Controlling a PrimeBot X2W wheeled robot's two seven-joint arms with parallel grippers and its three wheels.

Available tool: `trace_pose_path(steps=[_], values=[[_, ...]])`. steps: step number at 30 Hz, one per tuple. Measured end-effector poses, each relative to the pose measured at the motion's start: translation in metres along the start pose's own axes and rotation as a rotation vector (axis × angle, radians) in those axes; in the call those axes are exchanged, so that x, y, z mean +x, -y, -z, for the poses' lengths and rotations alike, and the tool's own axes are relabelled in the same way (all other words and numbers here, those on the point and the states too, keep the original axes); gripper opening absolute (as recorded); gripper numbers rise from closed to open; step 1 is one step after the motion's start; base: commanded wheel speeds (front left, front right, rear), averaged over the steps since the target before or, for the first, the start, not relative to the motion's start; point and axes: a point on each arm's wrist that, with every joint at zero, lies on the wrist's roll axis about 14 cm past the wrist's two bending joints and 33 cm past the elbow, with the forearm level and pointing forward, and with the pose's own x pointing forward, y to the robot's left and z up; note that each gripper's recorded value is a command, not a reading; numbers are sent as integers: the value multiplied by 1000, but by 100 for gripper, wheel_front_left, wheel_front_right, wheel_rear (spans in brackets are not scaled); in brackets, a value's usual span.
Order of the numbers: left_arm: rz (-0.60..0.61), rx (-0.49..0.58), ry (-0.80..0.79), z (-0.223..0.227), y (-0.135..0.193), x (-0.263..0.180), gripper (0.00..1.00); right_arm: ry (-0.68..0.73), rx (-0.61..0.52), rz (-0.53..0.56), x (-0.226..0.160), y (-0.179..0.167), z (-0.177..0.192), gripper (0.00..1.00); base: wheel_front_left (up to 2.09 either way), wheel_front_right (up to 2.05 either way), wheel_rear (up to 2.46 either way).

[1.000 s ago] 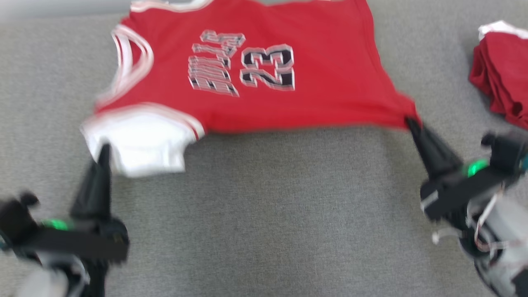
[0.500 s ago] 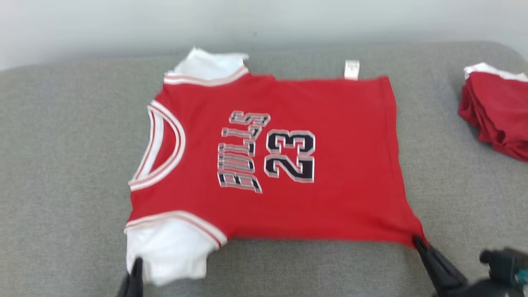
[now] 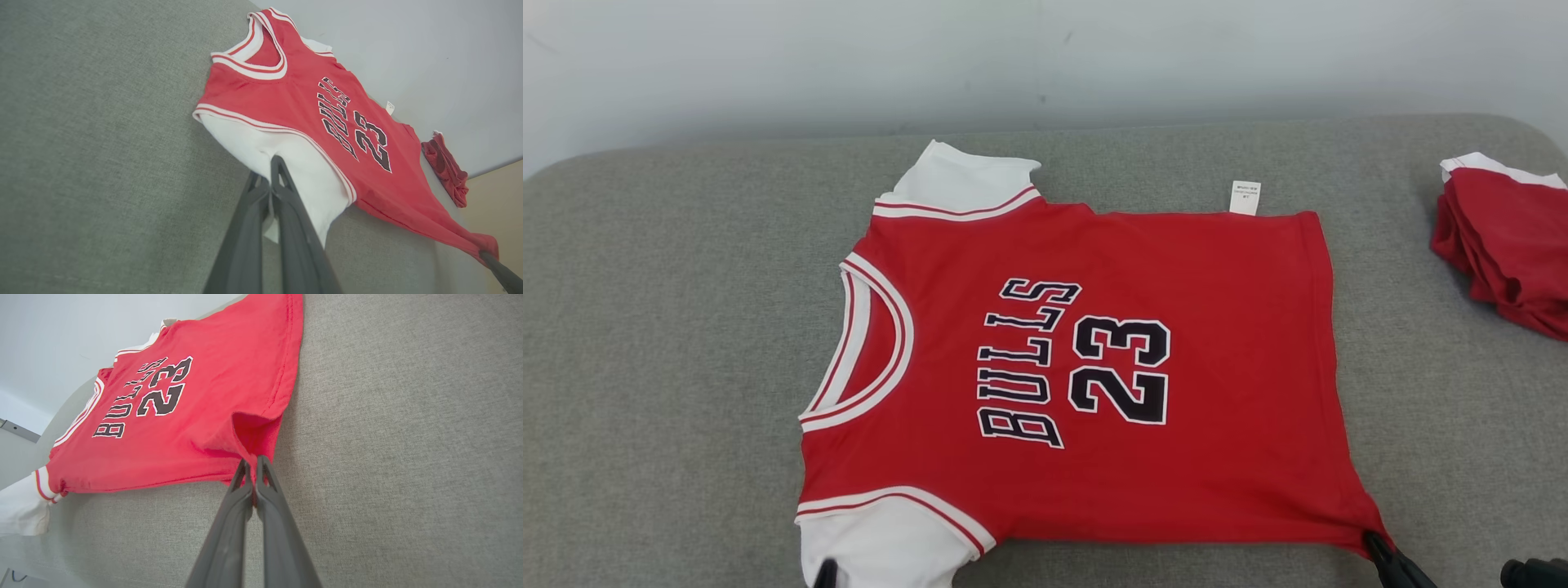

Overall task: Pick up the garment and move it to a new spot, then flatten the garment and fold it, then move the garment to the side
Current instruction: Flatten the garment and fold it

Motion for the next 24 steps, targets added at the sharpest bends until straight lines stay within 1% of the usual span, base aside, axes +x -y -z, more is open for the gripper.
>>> trace_pose_path(steps=[6,8,13,16,24], values=[[57,30,55,-20,12,20,0,24,24,3,4,-4,-9,0,0,0,0],[88,62,74,-30,19,30,0,33,33,-2,9,-7,-13,0,0,0,0],[146,84,109,-49,36,62,0,56,58,-11,25,-11,-26,0,0,0,0],[182,116,84,-50,43,89,0,64,75,-11,42,-11,-34,0,0,0,0],[195,148,36,-42,45,138,0,73,70,40,62,7,-39,0,0,0,0]])
